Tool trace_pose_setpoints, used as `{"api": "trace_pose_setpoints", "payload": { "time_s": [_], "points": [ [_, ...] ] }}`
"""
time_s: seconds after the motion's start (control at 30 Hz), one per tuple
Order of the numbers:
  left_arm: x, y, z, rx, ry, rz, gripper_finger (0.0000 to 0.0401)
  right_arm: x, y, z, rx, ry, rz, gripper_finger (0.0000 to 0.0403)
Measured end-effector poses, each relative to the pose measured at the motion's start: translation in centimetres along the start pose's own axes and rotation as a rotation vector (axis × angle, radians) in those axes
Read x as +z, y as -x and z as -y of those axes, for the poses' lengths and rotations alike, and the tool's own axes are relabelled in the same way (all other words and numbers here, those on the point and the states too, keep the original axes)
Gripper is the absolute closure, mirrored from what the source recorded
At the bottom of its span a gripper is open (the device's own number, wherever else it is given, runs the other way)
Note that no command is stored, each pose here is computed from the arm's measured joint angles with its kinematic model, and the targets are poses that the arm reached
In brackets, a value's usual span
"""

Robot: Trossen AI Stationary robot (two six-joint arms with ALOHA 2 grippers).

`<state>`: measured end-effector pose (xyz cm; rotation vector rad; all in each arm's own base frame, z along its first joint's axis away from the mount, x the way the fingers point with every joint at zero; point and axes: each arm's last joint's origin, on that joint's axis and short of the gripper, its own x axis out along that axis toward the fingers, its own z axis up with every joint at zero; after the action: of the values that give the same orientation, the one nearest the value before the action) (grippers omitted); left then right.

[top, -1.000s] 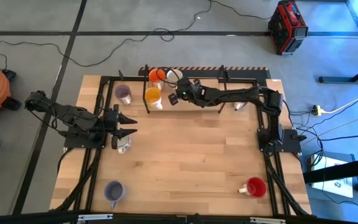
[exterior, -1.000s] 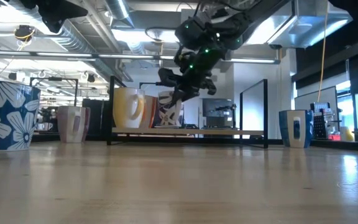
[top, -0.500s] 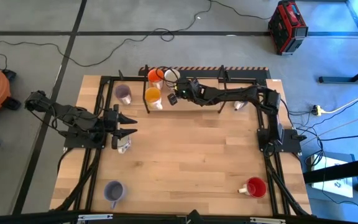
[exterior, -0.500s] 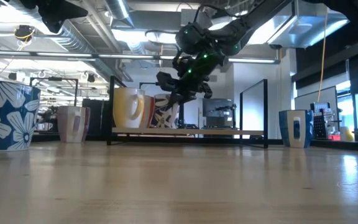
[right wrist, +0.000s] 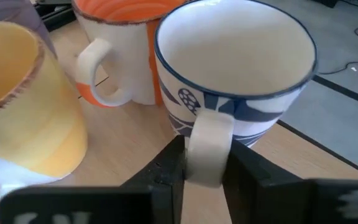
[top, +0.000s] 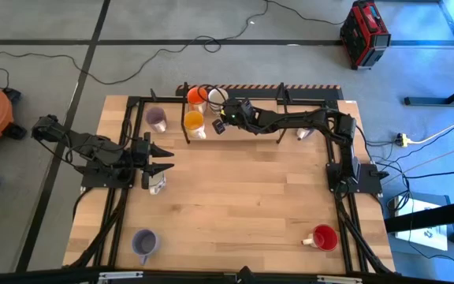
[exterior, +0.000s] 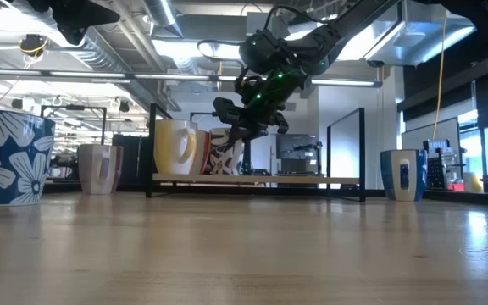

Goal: Place coffee mugs
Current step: Put the right white mug on the shelf, then put the red mug on the shelf aligned with the white mug

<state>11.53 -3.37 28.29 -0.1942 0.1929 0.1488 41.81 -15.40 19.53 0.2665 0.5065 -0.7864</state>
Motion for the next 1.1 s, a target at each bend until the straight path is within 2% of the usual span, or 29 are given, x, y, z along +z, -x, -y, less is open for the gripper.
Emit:
{"api": "trace_pose_setpoints", "payload": {
  "time_s": [0.3, 0.57, 0.77, 1.1],
  "points": [
    [0.0, 0.0, 0.0, 0.000, 0.000, 0.000, 0.0229, 0.1, 0.0, -0.1, 0.022, -0.005, 0.001, 0.0306],
    [0.0, 0.0, 0.0, 0.000, 0.000, 0.000, 0.0229, 0.3, 0.1, -0.2, 0.031, -0.003, -0.001, 0.0229],
    [0.0, 0.0, 0.0, 0.000, 0.000, 0.000, 0.0229, 2.8, 1.7, -0.4, 0.053, 0.003, -0.009, 0.0197],
    [0.0, 0.0, 0.0, 0.001, -0.002, -0.004, 0.0229, 5.7, 4.4, -1.9, 0.090, 0.050, -0.104, 0.0198]
  ]
}}
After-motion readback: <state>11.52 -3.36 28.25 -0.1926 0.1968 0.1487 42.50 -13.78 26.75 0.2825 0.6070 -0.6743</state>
